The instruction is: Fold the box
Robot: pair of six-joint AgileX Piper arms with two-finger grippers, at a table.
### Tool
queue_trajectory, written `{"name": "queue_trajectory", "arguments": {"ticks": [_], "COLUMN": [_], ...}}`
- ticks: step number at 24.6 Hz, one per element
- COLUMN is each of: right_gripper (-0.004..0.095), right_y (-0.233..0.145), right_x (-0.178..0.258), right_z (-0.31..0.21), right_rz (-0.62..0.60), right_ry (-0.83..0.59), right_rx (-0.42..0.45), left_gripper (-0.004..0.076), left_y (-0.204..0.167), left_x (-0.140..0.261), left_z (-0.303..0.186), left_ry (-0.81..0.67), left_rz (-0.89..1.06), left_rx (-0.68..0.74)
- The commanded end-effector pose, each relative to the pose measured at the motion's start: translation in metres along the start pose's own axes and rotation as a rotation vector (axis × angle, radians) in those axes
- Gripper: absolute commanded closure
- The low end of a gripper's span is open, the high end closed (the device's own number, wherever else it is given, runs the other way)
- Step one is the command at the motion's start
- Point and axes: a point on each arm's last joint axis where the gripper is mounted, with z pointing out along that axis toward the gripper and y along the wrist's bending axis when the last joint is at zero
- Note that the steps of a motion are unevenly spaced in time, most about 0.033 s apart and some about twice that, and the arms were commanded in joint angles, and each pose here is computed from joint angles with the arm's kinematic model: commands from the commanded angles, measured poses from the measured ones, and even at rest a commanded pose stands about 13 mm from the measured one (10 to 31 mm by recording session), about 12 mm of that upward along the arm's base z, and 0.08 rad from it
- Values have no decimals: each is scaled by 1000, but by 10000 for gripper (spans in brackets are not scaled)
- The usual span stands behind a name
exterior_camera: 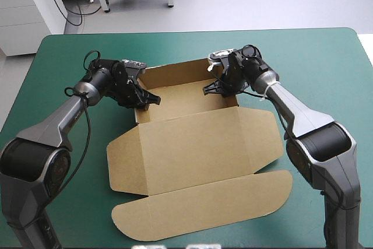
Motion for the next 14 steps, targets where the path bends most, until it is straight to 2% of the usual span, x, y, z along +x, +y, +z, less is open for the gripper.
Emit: {"name": "queue_trajectory", "arguments": {"ticks": [1,3,11,14], "right_gripper": [505,455,456,456], "right_y": [-2,-3,-4,-2], "right_x": [-13,-17,-34,-36], "right_z": [-31,-40,-94,-110], "right_rz": [-7,-4,-2,2], "right_ry": [-116,-119,-182,-222], "right_rx": [-6,-2,4,-14], "left_gripper": [306,307,318,320], "left_y": [-6,-8,-6,-8], "left_x": [-10,-13,-19,-23], "left_z": [-34,-44,-84,-105], "left_ry": [-75,-77,-12,-78], "left_rz": [21,26,72,78], "left_rx": [12,15,-54,-59]}}
